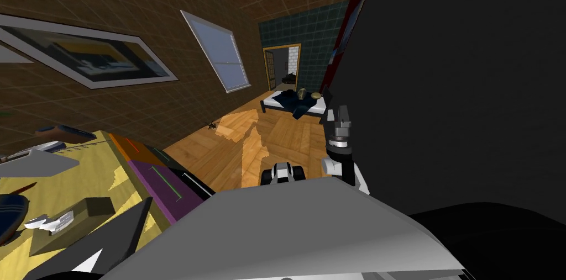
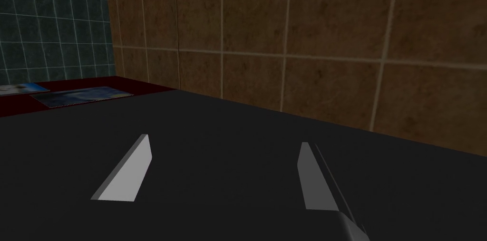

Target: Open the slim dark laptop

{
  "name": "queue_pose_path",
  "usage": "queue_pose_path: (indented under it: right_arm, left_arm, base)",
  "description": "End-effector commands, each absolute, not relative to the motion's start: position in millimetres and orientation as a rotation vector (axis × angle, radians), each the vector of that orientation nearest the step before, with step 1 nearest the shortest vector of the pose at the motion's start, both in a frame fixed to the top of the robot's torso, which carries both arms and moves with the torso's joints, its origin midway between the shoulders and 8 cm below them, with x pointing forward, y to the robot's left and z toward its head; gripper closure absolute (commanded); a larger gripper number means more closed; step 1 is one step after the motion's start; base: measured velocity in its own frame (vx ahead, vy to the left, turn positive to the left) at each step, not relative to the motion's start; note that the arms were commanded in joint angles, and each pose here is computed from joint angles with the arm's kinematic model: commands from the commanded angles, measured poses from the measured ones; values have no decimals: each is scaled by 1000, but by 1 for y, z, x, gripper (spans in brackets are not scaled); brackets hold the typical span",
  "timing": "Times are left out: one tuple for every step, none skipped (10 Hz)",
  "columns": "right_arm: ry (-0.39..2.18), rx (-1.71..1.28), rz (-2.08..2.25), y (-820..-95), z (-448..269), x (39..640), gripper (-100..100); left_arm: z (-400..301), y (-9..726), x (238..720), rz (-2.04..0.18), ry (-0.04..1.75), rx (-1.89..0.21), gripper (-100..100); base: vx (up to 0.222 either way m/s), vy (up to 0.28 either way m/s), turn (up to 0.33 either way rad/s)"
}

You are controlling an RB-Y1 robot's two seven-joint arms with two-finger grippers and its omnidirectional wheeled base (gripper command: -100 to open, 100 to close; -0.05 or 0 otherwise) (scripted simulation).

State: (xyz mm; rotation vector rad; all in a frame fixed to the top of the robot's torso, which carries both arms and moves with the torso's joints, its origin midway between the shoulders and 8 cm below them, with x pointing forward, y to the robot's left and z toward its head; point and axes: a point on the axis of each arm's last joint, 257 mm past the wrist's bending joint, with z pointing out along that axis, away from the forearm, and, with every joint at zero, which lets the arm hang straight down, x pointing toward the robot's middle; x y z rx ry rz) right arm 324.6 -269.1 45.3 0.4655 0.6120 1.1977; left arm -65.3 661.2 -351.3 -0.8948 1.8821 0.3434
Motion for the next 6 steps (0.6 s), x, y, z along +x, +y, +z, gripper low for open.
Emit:
queue_pose_path:
  right_arm:
    - [612, 465, 1198, -269, 45, 325, 0]
    - [612, 465, 1198, -269, 45, 325, 0]
    - [612, 465, 1198, -269, 45, 325, 0]
    - [612, 465, 1198, -269, 45, 325, 0]
    - [612, 465, 1198, -269, 45, 325, 0]
    - [612, 465, 1198, -269, 45, 325, 0]
  left_arm:
    - [-341, 670, -84, 365, 1847, -903, -100]
    - [-338, 671, -92, 376, 1844, -896, -100]
    - [-334, 670, -92, 370, 1834, -880, -100]
    - [-318, 677, -137, 466, 1830, -906, -100]
    - [-309, 680, -153, 494, 1811, -919, -100]
    - [-301, 683, -170, 526, 1797, -921, -100]
  base:
    - [16, -9, 34]
    - [-7, -6, 5]
    - [-13, -1, -4]
    - [100, -11, -355]
    - [121, -8, -207]
    - [63, -5, 31]
